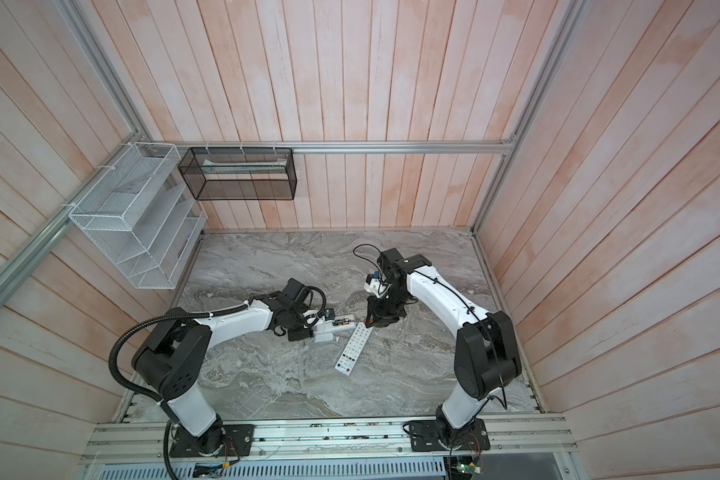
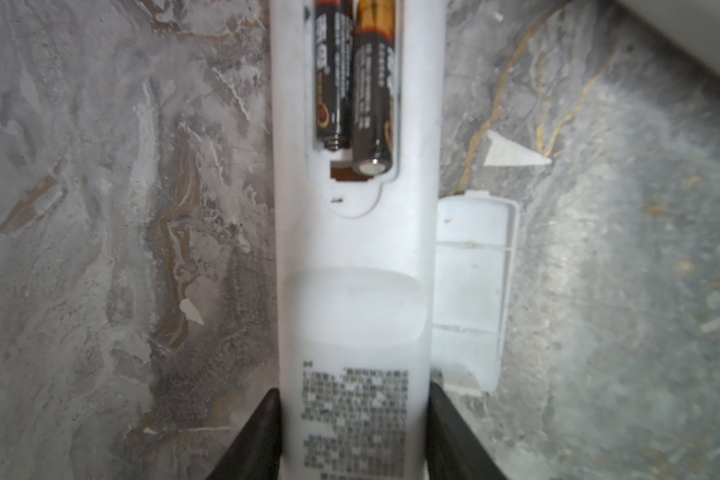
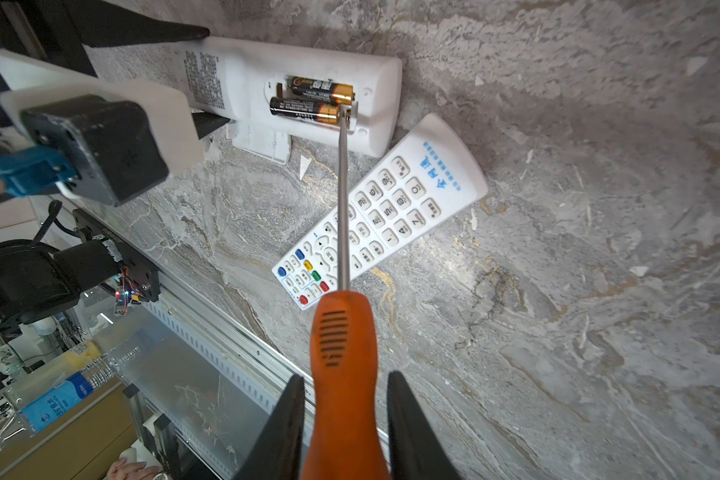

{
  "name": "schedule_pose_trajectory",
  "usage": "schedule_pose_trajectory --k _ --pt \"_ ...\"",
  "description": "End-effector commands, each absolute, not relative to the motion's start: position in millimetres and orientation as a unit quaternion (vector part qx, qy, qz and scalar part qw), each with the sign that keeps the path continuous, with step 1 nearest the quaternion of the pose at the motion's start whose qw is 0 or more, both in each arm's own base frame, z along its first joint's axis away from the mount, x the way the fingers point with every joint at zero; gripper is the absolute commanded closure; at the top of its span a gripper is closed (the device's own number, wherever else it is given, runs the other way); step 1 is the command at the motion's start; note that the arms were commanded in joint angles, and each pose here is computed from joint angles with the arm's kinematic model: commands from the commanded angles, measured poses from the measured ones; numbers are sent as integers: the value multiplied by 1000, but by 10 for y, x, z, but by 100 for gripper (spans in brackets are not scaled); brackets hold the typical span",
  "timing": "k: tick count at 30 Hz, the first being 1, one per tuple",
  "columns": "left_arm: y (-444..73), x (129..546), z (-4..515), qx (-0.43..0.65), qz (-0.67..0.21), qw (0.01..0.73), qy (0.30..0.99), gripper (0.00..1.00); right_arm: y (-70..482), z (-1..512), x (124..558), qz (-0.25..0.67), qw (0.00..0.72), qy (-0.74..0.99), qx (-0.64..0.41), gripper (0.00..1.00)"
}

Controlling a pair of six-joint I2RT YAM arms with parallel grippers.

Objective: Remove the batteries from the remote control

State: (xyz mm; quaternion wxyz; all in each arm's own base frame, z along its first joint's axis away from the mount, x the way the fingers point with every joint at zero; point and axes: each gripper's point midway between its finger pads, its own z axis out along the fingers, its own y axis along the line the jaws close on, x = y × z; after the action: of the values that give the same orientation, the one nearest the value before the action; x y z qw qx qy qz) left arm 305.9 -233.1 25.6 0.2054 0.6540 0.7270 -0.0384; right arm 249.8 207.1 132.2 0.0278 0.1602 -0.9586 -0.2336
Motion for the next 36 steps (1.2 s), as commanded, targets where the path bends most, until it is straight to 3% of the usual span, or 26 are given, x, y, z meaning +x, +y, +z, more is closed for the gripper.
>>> schedule_pose_trajectory --k 1,36 --pt "-2346 2769 94 670 -74 166 720 80 2024 1320 2460 -223 31 -962 153 100" --pt "-2370 2786 89 670 -76 166 719 80 2126 1216 2525 -243 43 -956 158 100"
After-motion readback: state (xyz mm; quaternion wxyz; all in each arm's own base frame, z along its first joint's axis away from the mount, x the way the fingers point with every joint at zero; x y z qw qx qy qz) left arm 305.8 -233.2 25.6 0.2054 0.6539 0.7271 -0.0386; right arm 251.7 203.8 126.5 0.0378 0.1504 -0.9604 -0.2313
